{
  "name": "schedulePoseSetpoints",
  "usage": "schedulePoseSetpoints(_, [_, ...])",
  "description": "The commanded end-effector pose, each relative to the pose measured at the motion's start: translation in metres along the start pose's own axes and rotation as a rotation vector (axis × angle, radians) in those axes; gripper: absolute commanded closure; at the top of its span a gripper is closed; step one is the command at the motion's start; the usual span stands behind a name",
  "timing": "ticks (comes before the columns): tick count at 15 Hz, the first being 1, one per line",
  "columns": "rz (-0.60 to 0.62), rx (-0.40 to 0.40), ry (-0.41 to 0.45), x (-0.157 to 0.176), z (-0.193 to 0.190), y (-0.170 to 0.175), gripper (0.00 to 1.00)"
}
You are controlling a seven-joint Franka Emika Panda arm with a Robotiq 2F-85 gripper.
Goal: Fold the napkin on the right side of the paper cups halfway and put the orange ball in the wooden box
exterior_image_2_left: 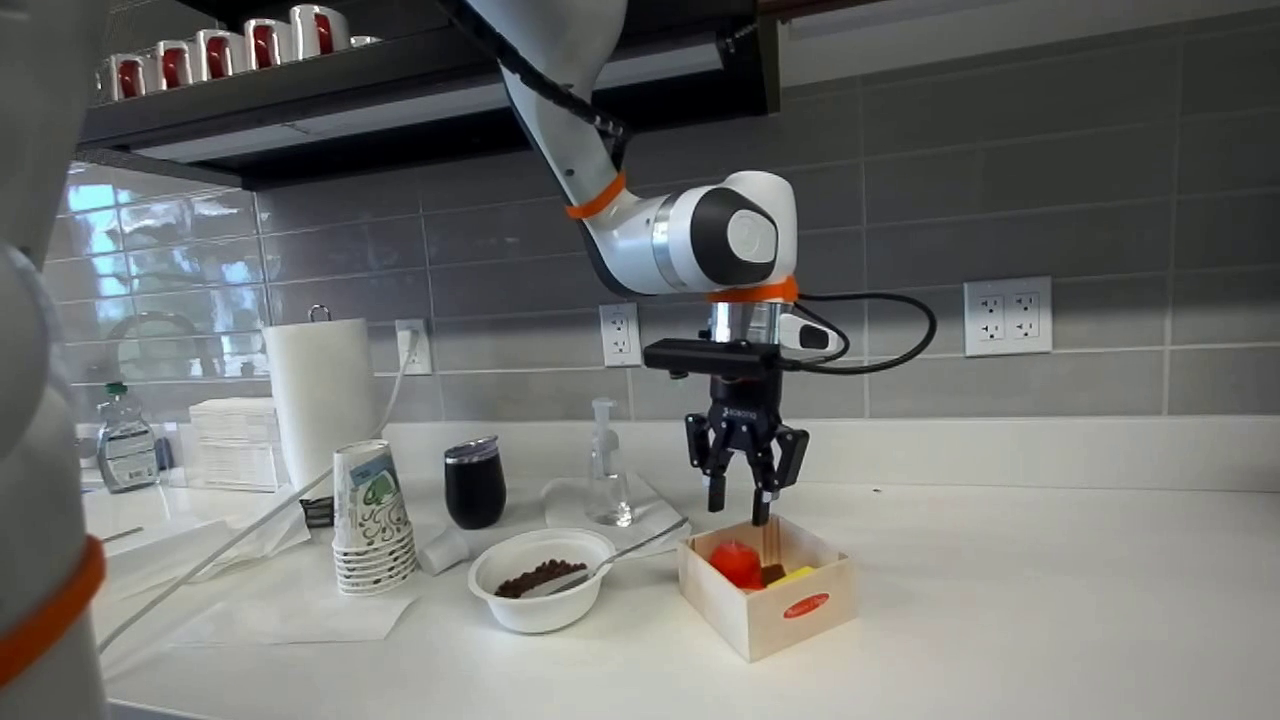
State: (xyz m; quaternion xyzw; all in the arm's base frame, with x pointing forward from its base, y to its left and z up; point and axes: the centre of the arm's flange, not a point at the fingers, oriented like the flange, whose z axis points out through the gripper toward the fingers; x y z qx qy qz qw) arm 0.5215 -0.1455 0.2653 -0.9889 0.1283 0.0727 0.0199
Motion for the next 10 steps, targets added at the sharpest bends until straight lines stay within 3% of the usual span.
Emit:
schedulePoseSetpoints(1, [-0.020, -0.027, 0.036, -0.009, -0.004, -0.008, 0.11])
schedulePoseSetpoints(2, [-0.029, -0.031, 0.037, -0.009, -0.005, -0.011, 0.02])
schedulePoseSetpoints(3, [-0.041, -0.034, 0.034, -0.009, -0.005, -0.015, 0.00])
schedulePoseSetpoints(10, [-0.074, -0.064, 0.020, -0.003, -0.002, -0.035, 0.00])
